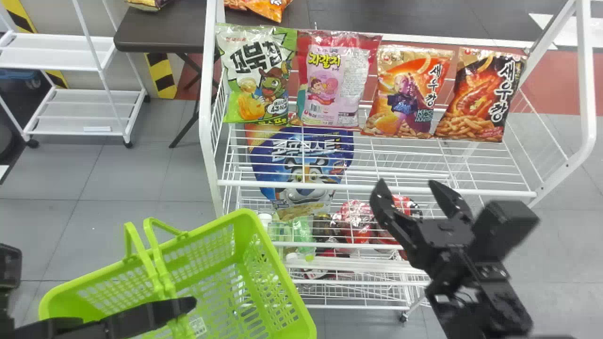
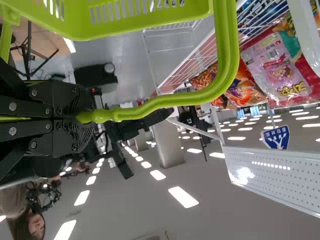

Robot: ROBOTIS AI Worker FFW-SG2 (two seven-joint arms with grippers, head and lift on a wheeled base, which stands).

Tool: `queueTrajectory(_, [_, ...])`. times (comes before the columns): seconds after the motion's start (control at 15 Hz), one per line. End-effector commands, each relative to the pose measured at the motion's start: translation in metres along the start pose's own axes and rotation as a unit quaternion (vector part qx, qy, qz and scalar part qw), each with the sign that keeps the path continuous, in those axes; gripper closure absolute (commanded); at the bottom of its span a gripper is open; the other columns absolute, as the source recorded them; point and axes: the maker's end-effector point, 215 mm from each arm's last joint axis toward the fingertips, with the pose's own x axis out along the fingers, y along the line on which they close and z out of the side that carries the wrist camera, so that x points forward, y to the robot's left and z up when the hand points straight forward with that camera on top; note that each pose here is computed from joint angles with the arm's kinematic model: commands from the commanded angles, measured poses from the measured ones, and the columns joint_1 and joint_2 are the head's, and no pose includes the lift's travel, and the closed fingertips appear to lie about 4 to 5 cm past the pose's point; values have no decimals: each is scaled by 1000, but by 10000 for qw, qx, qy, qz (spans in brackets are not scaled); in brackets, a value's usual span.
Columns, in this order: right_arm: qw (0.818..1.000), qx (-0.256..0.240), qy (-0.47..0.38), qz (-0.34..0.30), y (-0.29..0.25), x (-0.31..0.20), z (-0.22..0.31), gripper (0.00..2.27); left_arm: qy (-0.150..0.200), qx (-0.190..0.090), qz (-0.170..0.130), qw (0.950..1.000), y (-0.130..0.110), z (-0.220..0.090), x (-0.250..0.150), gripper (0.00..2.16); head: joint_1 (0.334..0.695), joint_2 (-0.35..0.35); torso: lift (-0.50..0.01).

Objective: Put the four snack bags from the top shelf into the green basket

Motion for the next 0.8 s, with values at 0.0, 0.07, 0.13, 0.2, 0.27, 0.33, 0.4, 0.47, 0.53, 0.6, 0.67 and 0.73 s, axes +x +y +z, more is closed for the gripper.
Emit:
queueTrajectory(0.0, [9992,65,236,310,33,42,-6,124,72,-55,-72,9999,-2,-5,5,2148,695,-47,0])
queueTrajectory(0.07, [9987,55,184,473,52,62,2,124,102,-77,-91,9999,-2,-7,7,2148,695,-32,0])
queueTrajectory(0.13, [9978,26,211,625,71,77,5,127,113,-84,-88,9999,-2,-8,7,2148,695,6,0])
queueTrajectory(0.2, [9966,-44,270,782,90,92,9,127,129,-70,-95,9998,-2,-7,8,2148,695,29,0])
queueTrajectory(0.27, [9957,-143,295,862,108,107,15,127,144,-48,-104,9998,-3,-6,9,2148,695,54,0])
queueTrajectory(0.33, [9951,-246,290,917,121,120,18,127,140,-34,-103,9998,-3,-4,9,2148,695,77,0])
queueTrajectory(0.4, [9943,-376,335,942,131,136,17,127,142,-10,-104,9998,-4,-2,9,2148,695,98,0])
queueTrajectory(0.47, [9936,-481,340,966,140,150,20,127,152,19,-104,9998,-4,0,11,2148,695,117,0])
queueTrajectory(0.53, [9931,-583,313,966,146,166,25,127,158,38,-93,9998,-3,3,12,2148,695,133,0])
queueTrajectory(0.6, [9927,-689,287,945,144,182,28,127,167,67,-69,9998,-2,5,12,2148,695,145,0])
queueTrajectory(0.67, [9922,-779,242,943,143,197,31,127,165,60,-46,9998,-1,5,12,2148,695,160,0])
queueTrajectory(0.73, [9920,-864,136,911,139,212,37,127,157,54,-42,9999,0,6,11,2148,695,163,0])
